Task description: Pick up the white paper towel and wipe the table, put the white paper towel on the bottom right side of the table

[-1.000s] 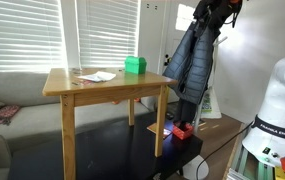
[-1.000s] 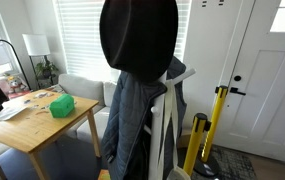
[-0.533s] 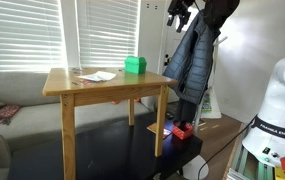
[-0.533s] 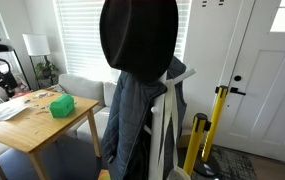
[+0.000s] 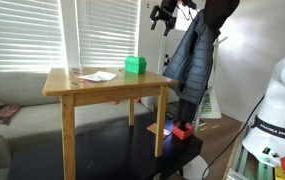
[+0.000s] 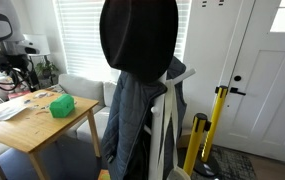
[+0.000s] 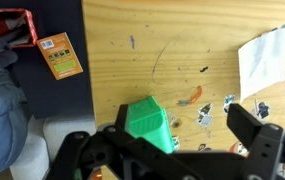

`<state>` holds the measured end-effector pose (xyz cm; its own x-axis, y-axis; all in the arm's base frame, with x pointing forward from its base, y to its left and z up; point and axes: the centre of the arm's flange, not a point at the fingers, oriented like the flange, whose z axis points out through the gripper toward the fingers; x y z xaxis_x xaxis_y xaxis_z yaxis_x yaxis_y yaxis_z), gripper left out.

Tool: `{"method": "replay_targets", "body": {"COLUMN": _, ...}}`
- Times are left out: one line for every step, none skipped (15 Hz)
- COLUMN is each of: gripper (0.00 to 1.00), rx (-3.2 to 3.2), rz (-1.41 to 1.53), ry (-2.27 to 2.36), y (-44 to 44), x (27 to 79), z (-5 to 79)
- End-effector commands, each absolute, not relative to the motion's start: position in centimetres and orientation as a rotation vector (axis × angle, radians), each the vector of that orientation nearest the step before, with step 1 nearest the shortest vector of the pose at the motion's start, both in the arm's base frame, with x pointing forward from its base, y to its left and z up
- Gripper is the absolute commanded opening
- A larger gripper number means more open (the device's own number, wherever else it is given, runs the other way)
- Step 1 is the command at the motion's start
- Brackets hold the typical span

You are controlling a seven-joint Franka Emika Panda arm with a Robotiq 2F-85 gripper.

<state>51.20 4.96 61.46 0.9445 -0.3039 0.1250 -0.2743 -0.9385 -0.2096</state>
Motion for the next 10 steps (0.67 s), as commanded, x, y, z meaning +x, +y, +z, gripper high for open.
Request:
{"method": "replay_targets", "body": {"gripper": 1.0, "rx": -2.865, "rz": -0.237, "ry": 0.59, "y": 5.6, "x": 54.9, "z": 61.8}}
{"method": "replay_targets", "body": {"gripper": 1.0, "rx": -2.864, "rz": -0.276, "ry": 0.59, "y": 5.7, "x": 55.4, "z": 61.6}}
{"method": "replay_targets", "body": {"gripper": 1.0, "rx": -2.882, "rz": -0.236, "ry": 0.541, "y": 5.1, "x": 53.6, "z": 61.0}}
{"method": "replay_targets", "body": {"gripper": 1.0, "rx": -2.875, "rz": -0.249, "ry": 0.55, "y": 5.2, "x": 54.1, "z": 60.9}}
{"method": "replay_targets", "body": {"gripper": 1.0, "rx": -2.873, "rz": -0.253, "ry": 0.555, "y": 5.2, "x": 54.5, "z": 60.8}}
{"method": "replay_targets", "body": {"gripper": 1.0, "rx": -2.871, "rz": -0.255, "ry": 0.558, "y": 5.3, "x": 54.6, "z": 60.7}}
{"method": "replay_targets", "body": {"gripper": 1.0, "rx": -2.87, "rz": -0.256, "ry": 0.56, "y": 5.3, "x": 54.7, "z": 60.8}}
{"method": "replay_targets", "body": {"gripper": 1.0, "rx": -2.869, "rz": -0.258, "ry": 0.561, "y": 5.3, "x": 54.7, "z": 60.9}}
{"method": "replay_targets", "body": {"gripper": 1.0, "rx": -2.869, "rz": -0.26, "ry": 0.562, "y": 5.3, "x": 54.7, "z": 60.9}}
{"method": "replay_targets", "body": {"gripper": 1.0, "rx": -2.868, "rz": -0.261, "ry": 0.562, "y": 5.3, "x": 54.7, "z": 61.0}}
